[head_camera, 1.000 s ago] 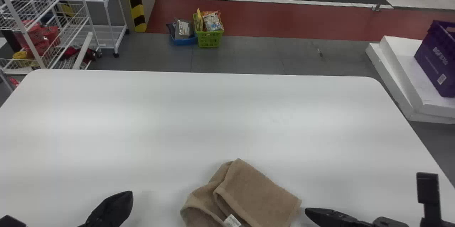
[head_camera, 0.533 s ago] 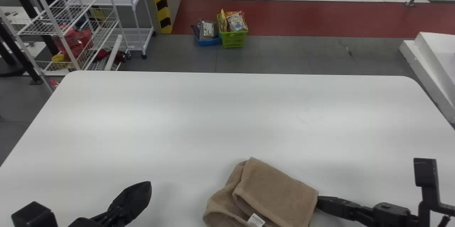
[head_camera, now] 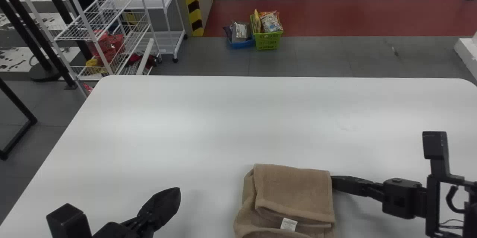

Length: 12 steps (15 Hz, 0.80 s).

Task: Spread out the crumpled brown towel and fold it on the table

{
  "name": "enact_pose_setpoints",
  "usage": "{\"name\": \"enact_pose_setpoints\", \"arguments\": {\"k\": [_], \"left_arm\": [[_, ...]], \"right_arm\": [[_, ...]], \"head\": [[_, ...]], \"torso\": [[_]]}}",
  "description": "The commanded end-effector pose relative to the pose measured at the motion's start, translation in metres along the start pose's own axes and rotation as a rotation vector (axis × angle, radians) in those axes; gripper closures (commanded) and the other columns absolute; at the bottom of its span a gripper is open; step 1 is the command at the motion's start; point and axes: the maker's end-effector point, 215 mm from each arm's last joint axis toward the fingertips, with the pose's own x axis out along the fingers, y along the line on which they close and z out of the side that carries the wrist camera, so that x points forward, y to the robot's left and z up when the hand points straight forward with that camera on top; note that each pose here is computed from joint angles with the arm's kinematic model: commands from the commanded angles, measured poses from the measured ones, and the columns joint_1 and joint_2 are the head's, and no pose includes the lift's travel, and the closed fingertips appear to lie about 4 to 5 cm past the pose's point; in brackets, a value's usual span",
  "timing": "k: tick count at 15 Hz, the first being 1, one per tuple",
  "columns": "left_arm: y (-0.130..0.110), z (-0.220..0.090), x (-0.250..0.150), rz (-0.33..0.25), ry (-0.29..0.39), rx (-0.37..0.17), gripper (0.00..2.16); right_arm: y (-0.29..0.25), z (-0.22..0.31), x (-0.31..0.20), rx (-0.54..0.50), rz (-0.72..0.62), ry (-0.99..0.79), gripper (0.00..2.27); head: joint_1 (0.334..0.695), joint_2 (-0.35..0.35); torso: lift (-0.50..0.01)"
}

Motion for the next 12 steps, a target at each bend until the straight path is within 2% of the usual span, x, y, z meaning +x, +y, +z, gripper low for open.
{"name": "enact_pose_setpoints", "arguments": {"k": [1,4,5,6,7,8,9,10,11,12], "left_arm": [[-0.002,-0.004,0.000,-0.001,0.010,-0.008,1.91],[-0.008,-0.005,-0.002,-0.012,0.029,-0.020,1.91],[-0.008,-0.002,-0.006,-0.011,0.033,-0.023,1.91],[-0.007,0.003,-0.008,-0.009,0.027,-0.020,1.91],[-0.007,0.004,-0.010,-0.012,0.032,-0.036,1.91],[-0.010,0.005,-0.011,-0.026,0.039,-0.063,1.91],[-0.018,0.004,-0.013,-0.047,0.056,-0.087,1.91],[-0.023,0.003,-0.016,-0.059,0.070,-0.107,1.91],[-0.028,0.000,-0.019,-0.078,0.089,-0.132,1.91],[-0.026,-0.001,-0.021,-0.074,0.097,-0.136,1.90]], "right_arm": [[-0.002,0.015,0.012,-0.040,0.009,-0.011,2.19],[0.011,0.001,-0.003,0.001,0.013,-0.006,2.18],[0.011,-0.001,-0.025,0.040,0.005,-0.030,2.07],[0.023,0.014,-0.049,0.039,0.013,-0.075,1.82],[0.036,0.019,-0.067,0.014,0.012,-0.098,1.40],[0.051,0.028,-0.087,-0.083,-0.014,-0.123,0.57],[0.067,0.036,-0.104,-0.267,-0.062,-0.142,0.01],[0.080,0.044,-0.117,-0.377,-0.094,-0.154,0.00],[0.096,0.047,-0.128,-0.438,-0.093,-0.160,0.00],[0.113,0.049,-0.132,-0.494,-0.077,-0.152,0.03]], "head": [[0.695,0.111],[0.695,0.119],[0.695,0.120],[0.695,0.112],[0.695,0.105],[0.695,0.094],[0.695,0.085],[0.695,0.074],[0.695,0.050],[0.695,0.042]], "torso": [[-0.127],[-0.127],[-0.127],[-0.127],[-0.127],[-0.127],[-0.127],[-0.127],[-0.127],[-0.127]]}}
